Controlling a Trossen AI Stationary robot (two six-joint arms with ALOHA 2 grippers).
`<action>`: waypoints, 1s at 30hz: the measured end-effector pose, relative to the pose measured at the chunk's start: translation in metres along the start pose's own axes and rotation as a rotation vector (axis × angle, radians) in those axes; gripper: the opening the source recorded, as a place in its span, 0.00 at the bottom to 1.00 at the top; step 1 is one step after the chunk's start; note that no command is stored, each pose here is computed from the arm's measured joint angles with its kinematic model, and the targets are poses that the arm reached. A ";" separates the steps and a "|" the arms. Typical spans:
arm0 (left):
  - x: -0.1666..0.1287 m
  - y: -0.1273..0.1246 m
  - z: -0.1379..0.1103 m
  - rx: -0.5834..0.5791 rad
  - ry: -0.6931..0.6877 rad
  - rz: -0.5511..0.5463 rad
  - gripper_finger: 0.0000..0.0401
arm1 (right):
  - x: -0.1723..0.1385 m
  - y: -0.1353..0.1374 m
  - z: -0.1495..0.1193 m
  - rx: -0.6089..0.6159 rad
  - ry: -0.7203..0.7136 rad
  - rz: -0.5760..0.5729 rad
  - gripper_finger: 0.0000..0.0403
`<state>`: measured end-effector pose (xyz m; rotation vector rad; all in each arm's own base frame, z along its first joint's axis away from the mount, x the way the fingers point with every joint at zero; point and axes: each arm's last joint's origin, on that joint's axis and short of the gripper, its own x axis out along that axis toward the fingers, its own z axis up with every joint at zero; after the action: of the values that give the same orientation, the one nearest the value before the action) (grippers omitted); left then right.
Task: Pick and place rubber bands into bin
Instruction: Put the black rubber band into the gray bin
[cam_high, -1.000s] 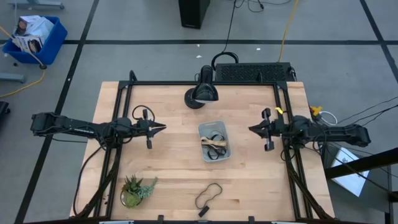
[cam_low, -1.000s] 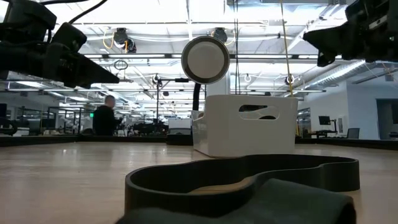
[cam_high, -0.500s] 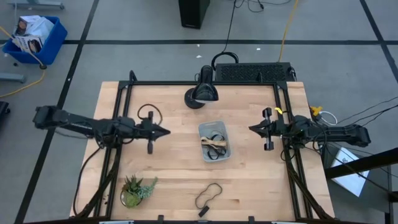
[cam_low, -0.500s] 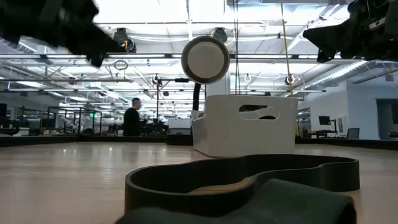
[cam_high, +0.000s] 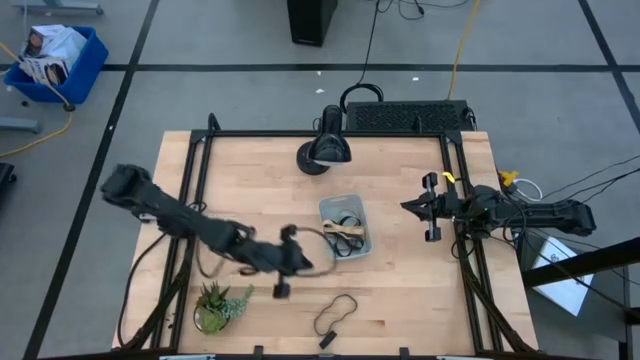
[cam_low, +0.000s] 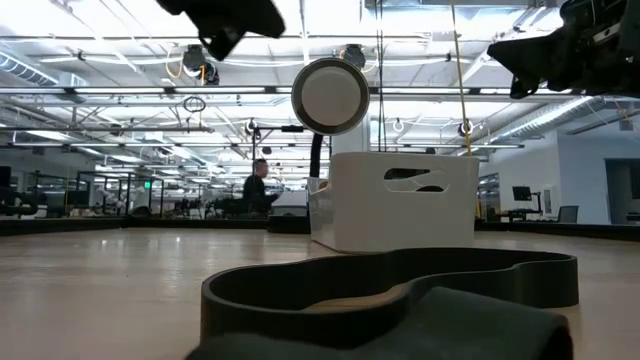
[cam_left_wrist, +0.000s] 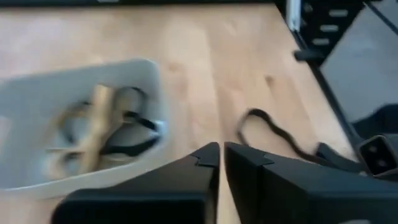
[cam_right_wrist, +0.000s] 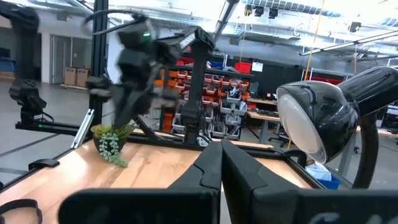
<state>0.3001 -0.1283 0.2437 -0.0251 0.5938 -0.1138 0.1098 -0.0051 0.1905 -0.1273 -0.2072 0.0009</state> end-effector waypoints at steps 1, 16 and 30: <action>0.009 -0.007 0.000 -0.009 0.024 -0.019 0.10 | 0.000 0.000 0.000 0.007 0.000 0.000 0.00; 0.112 -0.035 -0.012 -0.059 0.185 -0.056 0.66 | 0.000 0.000 0.000 0.047 0.000 0.000 0.00; 0.148 -0.035 -0.026 -0.117 0.271 -0.125 0.69 | 0.000 0.000 -0.002 0.049 0.016 0.001 0.00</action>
<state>0.4033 -0.1798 0.1415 -0.1620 0.8695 -0.2057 0.1106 -0.0051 0.1890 -0.0782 -0.1914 0.0064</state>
